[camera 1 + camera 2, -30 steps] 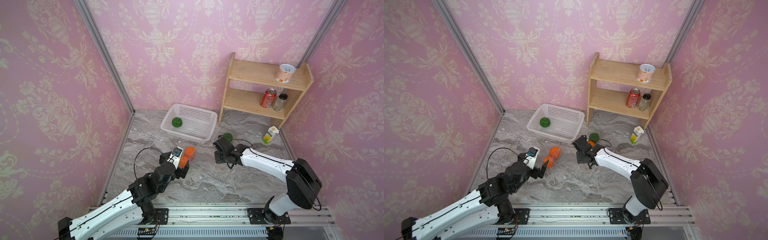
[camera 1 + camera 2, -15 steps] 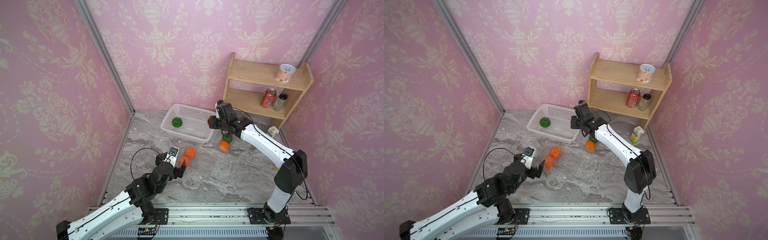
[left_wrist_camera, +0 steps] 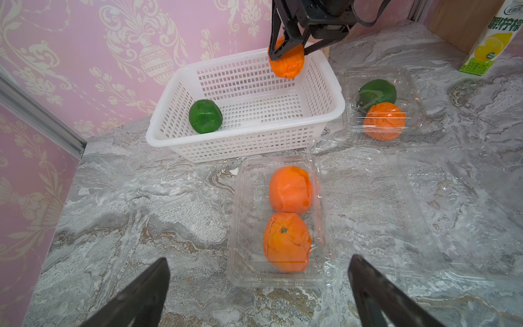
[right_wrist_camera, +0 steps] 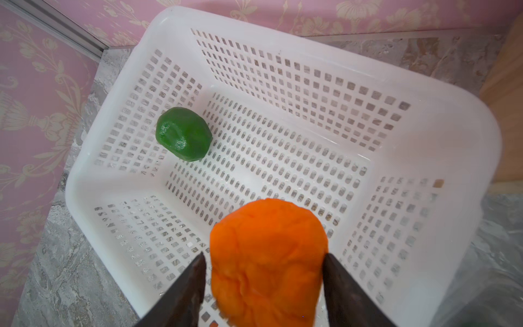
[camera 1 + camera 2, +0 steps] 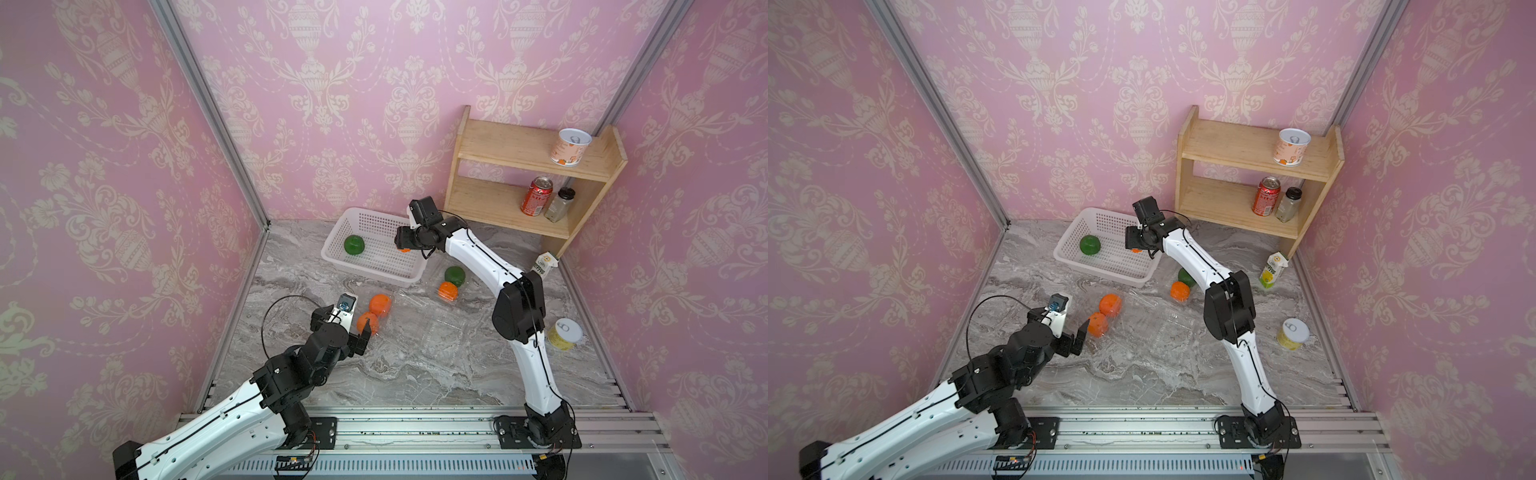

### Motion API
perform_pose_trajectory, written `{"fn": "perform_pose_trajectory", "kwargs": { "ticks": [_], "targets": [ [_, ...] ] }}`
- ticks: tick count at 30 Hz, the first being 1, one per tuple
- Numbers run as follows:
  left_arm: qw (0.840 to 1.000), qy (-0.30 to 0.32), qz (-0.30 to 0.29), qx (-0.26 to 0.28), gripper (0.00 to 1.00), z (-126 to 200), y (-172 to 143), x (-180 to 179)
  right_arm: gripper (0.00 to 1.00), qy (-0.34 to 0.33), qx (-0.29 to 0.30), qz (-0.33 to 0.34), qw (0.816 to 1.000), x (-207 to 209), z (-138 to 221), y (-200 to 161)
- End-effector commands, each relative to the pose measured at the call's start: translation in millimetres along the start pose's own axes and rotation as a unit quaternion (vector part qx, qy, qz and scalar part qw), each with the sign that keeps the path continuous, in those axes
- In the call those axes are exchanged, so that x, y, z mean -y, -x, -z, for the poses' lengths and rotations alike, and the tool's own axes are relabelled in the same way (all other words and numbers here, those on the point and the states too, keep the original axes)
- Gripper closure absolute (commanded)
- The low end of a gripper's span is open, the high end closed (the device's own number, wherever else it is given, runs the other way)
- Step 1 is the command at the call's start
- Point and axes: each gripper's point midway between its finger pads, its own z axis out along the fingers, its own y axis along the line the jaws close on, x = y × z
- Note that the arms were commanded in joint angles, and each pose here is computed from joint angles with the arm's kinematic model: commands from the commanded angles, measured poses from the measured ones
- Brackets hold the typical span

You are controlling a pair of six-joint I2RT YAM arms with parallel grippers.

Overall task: Take oranges out of containers
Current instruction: Place the orange in the basket.

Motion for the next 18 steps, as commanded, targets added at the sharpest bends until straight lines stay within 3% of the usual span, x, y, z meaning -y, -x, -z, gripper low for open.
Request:
{"fn": "perform_pose_trajectory", "kwargs": {
  "ticks": [1,8,18],
  "targets": [
    [1.0,0.013,0.015,-0.001,0.01,3,0,-8,0.29,0.011,-0.003,0.023,1.0,-9,20,5],
    [1.0,0.006,0.014,0.005,0.01,-1,1,-4,0.28,-0.039,-0.007,0.041,0.998,18,78,-25],
    [1.0,-0.011,0.008,0.005,0.01,-6,0,4,0.31,-0.135,-0.09,-0.04,0.986,110,142,-198]
  ]
}}
